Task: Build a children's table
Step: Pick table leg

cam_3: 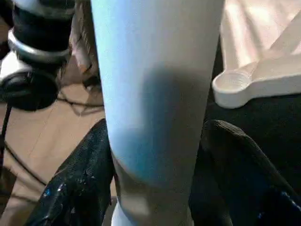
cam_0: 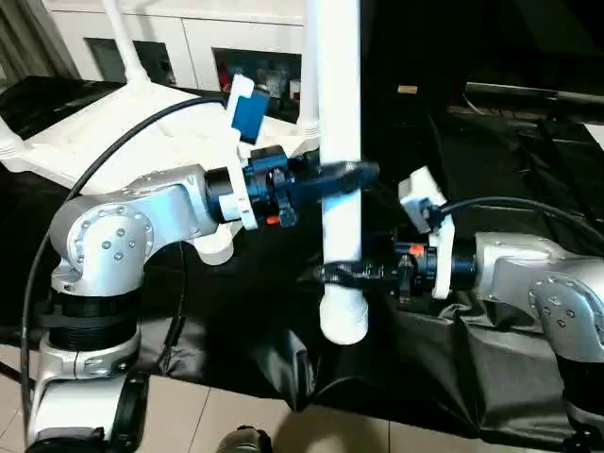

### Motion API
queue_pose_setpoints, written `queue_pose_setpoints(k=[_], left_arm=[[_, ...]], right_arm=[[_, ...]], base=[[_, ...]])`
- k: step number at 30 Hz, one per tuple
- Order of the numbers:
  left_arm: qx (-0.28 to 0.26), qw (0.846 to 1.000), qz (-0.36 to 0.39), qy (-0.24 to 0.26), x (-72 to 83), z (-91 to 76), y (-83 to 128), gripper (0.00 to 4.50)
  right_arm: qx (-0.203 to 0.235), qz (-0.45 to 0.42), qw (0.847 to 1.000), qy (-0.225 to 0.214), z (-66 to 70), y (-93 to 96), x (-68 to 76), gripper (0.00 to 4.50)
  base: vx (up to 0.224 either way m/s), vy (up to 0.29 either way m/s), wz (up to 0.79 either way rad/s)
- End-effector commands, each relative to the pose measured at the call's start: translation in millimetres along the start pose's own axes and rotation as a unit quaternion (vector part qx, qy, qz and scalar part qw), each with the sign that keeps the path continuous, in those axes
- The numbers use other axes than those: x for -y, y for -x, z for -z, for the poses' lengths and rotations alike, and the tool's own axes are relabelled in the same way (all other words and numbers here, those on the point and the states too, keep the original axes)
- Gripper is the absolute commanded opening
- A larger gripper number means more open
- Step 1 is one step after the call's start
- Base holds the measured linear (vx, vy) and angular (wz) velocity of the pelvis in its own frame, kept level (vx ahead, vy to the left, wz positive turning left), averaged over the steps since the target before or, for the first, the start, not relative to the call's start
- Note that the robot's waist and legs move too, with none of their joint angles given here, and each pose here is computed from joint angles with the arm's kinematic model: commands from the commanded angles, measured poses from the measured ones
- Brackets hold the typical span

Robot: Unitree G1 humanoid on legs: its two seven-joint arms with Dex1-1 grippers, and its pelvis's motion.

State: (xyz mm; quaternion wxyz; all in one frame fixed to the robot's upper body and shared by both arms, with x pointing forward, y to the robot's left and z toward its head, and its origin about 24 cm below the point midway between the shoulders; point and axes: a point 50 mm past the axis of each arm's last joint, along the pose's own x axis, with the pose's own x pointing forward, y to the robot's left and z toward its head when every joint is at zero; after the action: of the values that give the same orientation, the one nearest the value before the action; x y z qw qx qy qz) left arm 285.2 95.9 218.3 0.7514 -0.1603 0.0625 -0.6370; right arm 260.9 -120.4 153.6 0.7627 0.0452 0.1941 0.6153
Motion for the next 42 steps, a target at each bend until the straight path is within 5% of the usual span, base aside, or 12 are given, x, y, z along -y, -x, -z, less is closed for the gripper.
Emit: queue_pose_setpoints(k=[1, 29, 42], left_arm=[[0.003, 0.999, 0.029, -0.025, 6.7, -9.7, -4.1, 1.78], [-0.003, 0.999, 0.021, -0.041, 0.5, -9.4, -3.4, 1.77], [-0.002, 0.999, 0.021, -0.037, 0.0, -8.1, -4.1, 1.77]], right_arm=[[-0.024, 0.012, 1.000, -0.016, 4.8, 0.1, 4.8, 3.00], [0.001, -0.016, 0.999, -0.039, 1.6, -11.9, 2.8, 3.00], [0.003, -0.019, 0.999, -0.047, 2.6, -12.3, 2.1, 2.05]], base=[[0.000, 0.000, 0.00], [0.000, 0.000, 0.00], [0.000, 0.000, 0.00]])
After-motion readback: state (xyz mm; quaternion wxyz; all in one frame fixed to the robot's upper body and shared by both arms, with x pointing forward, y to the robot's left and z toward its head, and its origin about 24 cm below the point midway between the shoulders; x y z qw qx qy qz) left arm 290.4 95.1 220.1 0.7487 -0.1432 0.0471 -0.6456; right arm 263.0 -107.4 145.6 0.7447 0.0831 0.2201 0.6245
